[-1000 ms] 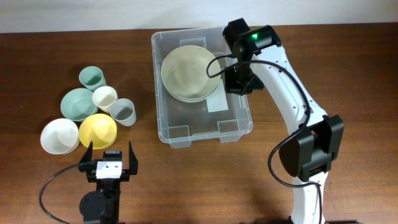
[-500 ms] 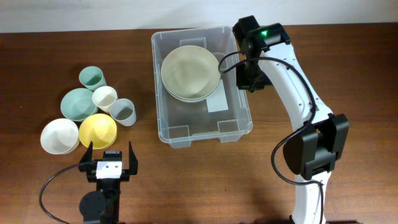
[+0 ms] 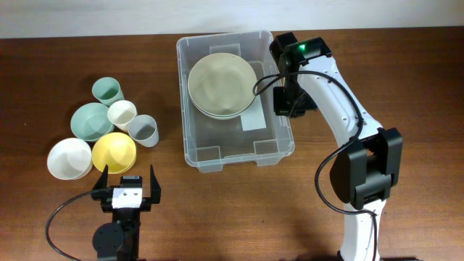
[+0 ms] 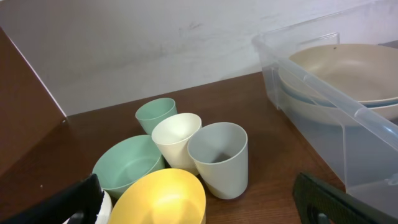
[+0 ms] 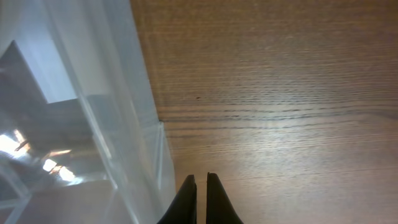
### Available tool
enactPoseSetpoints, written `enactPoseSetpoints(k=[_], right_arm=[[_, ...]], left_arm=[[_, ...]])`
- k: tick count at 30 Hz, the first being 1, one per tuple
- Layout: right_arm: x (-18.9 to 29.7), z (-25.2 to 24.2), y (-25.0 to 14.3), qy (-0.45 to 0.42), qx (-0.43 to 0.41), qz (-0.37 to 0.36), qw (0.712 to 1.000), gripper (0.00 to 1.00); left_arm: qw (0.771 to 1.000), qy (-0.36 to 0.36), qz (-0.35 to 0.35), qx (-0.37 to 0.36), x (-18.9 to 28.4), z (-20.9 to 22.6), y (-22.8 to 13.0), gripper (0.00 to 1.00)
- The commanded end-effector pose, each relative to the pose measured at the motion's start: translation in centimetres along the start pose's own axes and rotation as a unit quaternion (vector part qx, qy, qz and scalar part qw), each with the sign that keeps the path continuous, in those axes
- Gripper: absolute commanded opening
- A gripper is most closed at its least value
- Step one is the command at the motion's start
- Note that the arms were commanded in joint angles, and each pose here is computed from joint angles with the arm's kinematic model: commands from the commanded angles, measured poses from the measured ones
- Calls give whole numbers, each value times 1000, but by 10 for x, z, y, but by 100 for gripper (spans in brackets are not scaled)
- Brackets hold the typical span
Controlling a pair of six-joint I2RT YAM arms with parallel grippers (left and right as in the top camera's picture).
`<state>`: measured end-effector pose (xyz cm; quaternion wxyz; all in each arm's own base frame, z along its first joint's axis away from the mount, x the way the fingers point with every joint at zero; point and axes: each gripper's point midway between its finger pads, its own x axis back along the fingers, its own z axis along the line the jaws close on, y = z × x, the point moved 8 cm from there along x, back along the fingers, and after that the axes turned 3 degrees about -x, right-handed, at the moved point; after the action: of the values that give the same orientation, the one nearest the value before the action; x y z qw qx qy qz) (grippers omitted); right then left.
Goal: Pack container
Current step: 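Withdraw the right gripper from the bin to the right side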
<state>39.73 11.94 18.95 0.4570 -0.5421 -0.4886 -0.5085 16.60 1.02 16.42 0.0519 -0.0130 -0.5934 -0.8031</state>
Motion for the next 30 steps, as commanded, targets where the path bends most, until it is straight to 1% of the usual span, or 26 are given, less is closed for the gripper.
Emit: enactPoseSetpoints(k=[1,10,13,18,21,22,23,24,26,27,28,30], right_arm=[[0,6,-3,29,2,13,999,4],[0,6,-5,30,8,19,999,4],[0,-1,-2,0,6,7,1000,4],[0,-33,13,-67,-21,-27,997,4],[-2,-65,26,-73,-61,-37,995,5],[-2,-77,31,-72,-76,-40,994,13],[-3,-90,35,-71,-93,-43,992,31],[-4,-105,40,-70,-112,-47,990,45],[-6,-131,47,-68,-145,-56,986,71],[-6,-146,51,-67,-163,-63,982,81],[-7,-156,54,-66,-176,-69,980,97],[-8,-180,59,-62,-206,-84,973,99]], left_arm=[[1000,2,-1,-8,0,0,-1,99],[1000,2,-1,-8,0,0,-1,99],[1000,2,-1,-8,0,0,-1,99],[1000,2,-1,-8,0,0,-1,99],[1000,2,-1,-8,0,0,-1,99],[1000,2,-1,-8,0,0,-1,100],[1000,2,-1,-8,0,0,-1,100],[1000,2,-1,-8,0,0,-1,99],[1000,2,-1,-8,0,0,-1,99],[1000,2,-1,-8,0,0,-1,100],[1000,2,-1,-8,0,0,-1,100],[1000,2,-1,-8,0,0,-1,99]])
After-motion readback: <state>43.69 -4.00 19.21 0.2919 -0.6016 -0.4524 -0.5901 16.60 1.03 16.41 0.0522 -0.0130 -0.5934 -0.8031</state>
